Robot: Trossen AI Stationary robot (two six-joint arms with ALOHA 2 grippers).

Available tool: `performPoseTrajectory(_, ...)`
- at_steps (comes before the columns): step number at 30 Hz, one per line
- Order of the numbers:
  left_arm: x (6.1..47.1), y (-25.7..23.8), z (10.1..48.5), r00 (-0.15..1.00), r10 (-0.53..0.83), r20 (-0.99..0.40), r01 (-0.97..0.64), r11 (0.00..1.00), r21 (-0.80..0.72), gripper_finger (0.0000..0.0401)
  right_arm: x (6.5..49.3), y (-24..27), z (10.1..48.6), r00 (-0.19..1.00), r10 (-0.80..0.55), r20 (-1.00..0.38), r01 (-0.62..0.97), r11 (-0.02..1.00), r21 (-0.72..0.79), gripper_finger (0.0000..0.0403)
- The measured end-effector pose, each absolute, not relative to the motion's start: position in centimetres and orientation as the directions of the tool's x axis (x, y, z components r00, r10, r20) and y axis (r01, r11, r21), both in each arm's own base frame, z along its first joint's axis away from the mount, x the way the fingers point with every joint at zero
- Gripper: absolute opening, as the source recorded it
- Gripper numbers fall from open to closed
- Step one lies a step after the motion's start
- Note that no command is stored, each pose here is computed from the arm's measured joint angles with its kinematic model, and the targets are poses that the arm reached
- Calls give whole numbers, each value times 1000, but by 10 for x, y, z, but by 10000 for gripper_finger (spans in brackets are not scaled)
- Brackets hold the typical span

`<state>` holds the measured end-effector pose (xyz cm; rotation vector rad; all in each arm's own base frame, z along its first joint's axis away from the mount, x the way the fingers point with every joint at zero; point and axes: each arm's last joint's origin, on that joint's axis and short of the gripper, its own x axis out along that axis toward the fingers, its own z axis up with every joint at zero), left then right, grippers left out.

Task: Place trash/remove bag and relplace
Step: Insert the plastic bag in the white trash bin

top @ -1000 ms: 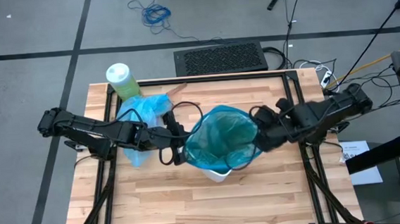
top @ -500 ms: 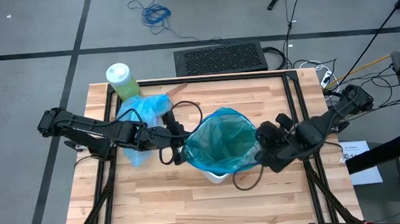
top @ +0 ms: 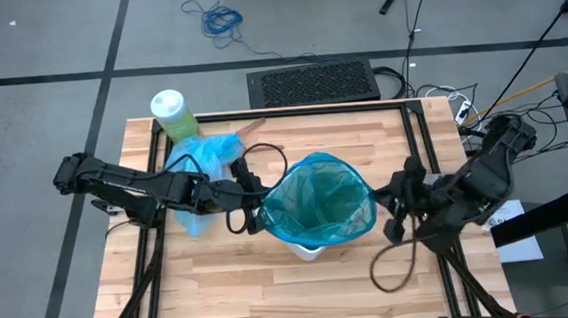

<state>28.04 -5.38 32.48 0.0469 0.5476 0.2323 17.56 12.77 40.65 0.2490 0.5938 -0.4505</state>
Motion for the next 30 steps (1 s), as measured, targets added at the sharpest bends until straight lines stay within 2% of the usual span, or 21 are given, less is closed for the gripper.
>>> performPoseTrajectory(3,280,-54,325,829,231,-510,-206,973,106,0,189,139,421,837,-237,-494,335,935,120,0)
performPoseTrajectory(6,280,-54,325,829,231,-510,-207,973,105,0,211,145,426,881,-162,-445,231,967,105,0)
performPoseTrajectory(12,280,-54,325,829,231,-510,-207,973,105,0,255,128,405,827,-149,-542,230,969,86,0)
performPoseTrajectory(17,280,-54,325,828,232,-510,-207,973,105,0,284,129,396,823,46,-566,69,981,179,0)
performPoseTrajectory(22,280,-54,325,828,232,-511,-207,973,106,0,298,130,385,789,126,-601,13,975,222,0)
performPoseTrajectory(30,280,-54,325,828,232,-510,-208,973,104,0,302,137,387,798,212,-564,-70,963,262,0)
